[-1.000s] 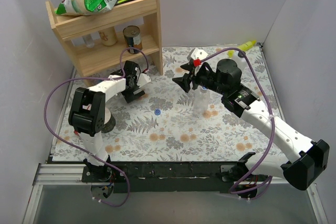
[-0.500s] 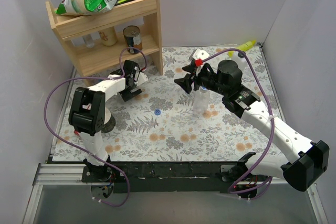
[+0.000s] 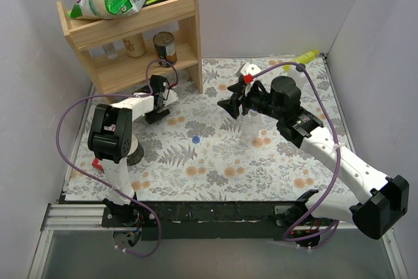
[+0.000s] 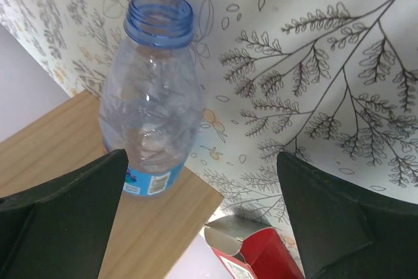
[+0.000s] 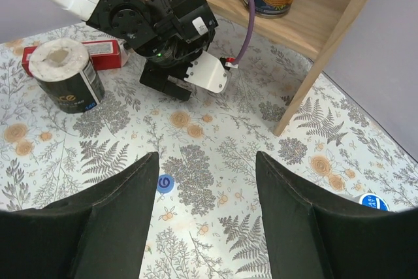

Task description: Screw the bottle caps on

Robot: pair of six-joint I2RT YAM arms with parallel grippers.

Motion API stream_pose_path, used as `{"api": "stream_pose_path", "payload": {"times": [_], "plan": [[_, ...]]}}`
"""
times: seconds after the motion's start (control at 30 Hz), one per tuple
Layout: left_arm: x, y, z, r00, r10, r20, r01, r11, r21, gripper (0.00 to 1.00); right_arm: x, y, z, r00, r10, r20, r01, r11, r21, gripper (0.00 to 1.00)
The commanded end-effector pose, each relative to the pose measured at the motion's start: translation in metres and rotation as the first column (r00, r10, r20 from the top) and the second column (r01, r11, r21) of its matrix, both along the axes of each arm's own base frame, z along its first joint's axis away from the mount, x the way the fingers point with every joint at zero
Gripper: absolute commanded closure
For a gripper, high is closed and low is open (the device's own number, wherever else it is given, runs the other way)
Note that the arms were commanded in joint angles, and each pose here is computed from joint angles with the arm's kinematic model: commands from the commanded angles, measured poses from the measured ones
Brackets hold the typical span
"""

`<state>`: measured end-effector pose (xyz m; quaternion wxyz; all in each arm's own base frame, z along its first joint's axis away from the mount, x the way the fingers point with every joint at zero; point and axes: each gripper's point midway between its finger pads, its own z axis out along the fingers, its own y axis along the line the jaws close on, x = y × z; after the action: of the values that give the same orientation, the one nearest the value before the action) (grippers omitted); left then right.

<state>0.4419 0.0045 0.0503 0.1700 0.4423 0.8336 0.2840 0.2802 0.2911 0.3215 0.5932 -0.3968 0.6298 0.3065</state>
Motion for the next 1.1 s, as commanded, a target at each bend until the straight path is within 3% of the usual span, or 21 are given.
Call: {"api": "stream_pose_path", "payload": {"times": [0.0, 0.2, 0.3, 0.43, 0.7, 0.87, 0.93, 1.07], "plan": [[0.024, 0.007, 0.021, 0.996, -0.007, 0.088, 0.005, 1.0, 0.024, 0.02, -0.001, -0.001, 0.016, 1.0, 0.003, 0.031, -0.005, 0.999, 0.046, 0.32], [0.045, 0.028, 0.015, 0.996, 0.034, 0.084, -0.036, 0.999, 0.028, 0.02, -0.003, 0.001, 0.012, 1.0, 0.015, 0.013, -0.016, 0.999, 0.044, 0.32], [0.046, 0.034, 0.008, 0.998, 0.056, 0.027, -0.056, 0.998, 0.006, 0.02, -0.002, 0.0, 0.009, 1.0, 0.014, 0.004, -0.014, 0.999, 0.035, 0.32], [0.015, 0.043, -0.026, 0.977, 0.13, -0.168, -0.136, 0.99, -0.023, 0.02, 0.0, -0.001, 0.008, 1.0, 0.011, 0.004, -0.011, 0.999, 0.033, 0.32], [-0.055, 0.032, -0.056, 0.897, 0.173, -0.406, -0.226, 0.97, -0.085, 0.02, 0.004, -0.006, 0.004, 1.0, -0.003, -0.008, 0.004, 1.0, 0.031, 0.32], [-0.101, 0.02, -0.071, 0.817, 0.191, -0.544, -0.302, 0.946, -0.121, 0.14, 0.007, -0.006, 0.005, 1.0, -0.006, -0.01, 0.006, 0.999, 0.038, 0.32], [-0.107, 0.014, -0.072, 0.812, 0.212, -0.543, -0.336, 0.931, -0.139, 0.22, 0.007, -0.007, 0.008, 1.0, -0.008, 0.005, 0.007, 0.999, 0.035, 0.33], [-0.114, -0.018, -0.066, 0.827, 0.105, -0.553, -0.316, 0.899, -0.301, 0.43, 0.007, -0.011, 0.011, 0.999, -0.002, 0.052, 0.002, 1.0, 0.0, 0.33]]}}
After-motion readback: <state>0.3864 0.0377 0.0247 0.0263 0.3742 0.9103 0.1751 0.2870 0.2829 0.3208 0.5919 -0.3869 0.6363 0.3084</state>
